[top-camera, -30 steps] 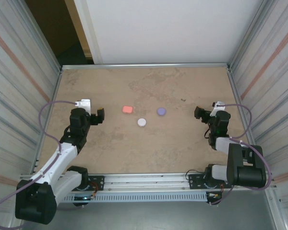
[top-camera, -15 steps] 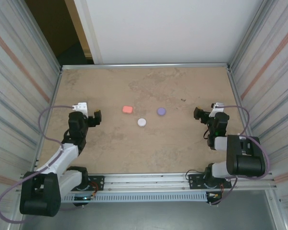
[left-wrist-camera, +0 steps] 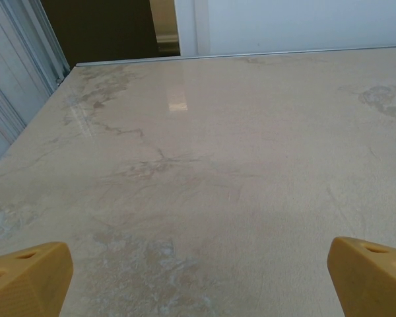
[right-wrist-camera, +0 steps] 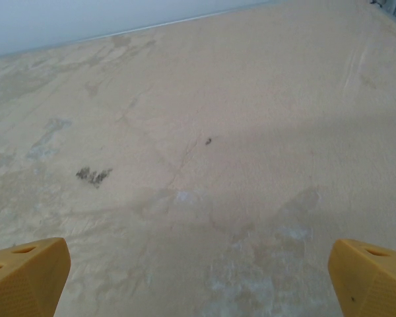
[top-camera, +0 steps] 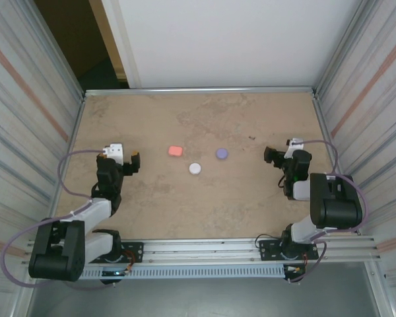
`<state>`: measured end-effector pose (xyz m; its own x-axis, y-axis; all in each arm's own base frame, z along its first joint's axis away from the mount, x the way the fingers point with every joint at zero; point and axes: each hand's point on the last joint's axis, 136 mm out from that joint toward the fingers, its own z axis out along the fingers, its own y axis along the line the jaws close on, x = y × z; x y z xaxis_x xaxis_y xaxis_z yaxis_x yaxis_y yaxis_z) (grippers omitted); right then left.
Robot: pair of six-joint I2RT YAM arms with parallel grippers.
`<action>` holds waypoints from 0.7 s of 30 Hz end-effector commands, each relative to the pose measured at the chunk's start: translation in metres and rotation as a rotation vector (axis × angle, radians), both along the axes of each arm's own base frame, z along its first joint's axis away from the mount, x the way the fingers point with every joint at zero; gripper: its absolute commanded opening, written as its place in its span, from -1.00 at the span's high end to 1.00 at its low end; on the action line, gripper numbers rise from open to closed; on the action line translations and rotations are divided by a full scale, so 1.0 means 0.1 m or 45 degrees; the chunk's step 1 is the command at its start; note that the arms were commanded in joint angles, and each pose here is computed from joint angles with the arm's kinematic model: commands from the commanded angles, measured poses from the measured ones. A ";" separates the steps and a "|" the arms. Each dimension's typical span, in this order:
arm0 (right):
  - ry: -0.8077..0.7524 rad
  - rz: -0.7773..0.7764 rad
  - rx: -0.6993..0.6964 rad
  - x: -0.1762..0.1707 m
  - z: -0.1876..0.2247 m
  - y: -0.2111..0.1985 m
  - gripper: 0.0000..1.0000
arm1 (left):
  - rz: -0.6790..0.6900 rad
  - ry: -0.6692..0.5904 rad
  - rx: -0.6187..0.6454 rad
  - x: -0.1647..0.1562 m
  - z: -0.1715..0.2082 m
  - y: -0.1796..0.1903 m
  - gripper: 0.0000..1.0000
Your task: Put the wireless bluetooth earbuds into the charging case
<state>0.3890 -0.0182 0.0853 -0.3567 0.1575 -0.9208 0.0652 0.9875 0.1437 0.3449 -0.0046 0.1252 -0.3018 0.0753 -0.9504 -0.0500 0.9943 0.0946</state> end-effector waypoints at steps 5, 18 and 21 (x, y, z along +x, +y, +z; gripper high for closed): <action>0.064 0.003 -0.064 0.05 -0.05 0.01 -0.98 | -0.104 -0.109 0.037 0.14 0.07 -0.12 -0.97; 0.063 0.002 -0.068 0.06 -0.05 0.02 -0.98 | -0.206 -0.093 0.002 0.25 -0.22 -0.19 -0.97; 0.065 0.002 -0.069 0.05 -0.05 0.02 -0.98 | -0.202 0.008 -0.007 0.37 -0.27 -0.19 -0.97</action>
<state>0.3939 -0.0160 0.0820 -0.3954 0.1383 -0.9080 0.0744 0.9902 0.1184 0.3659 -0.0214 0.0822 -0.3131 0.1246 -0.9415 0.0982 0.9903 0.0984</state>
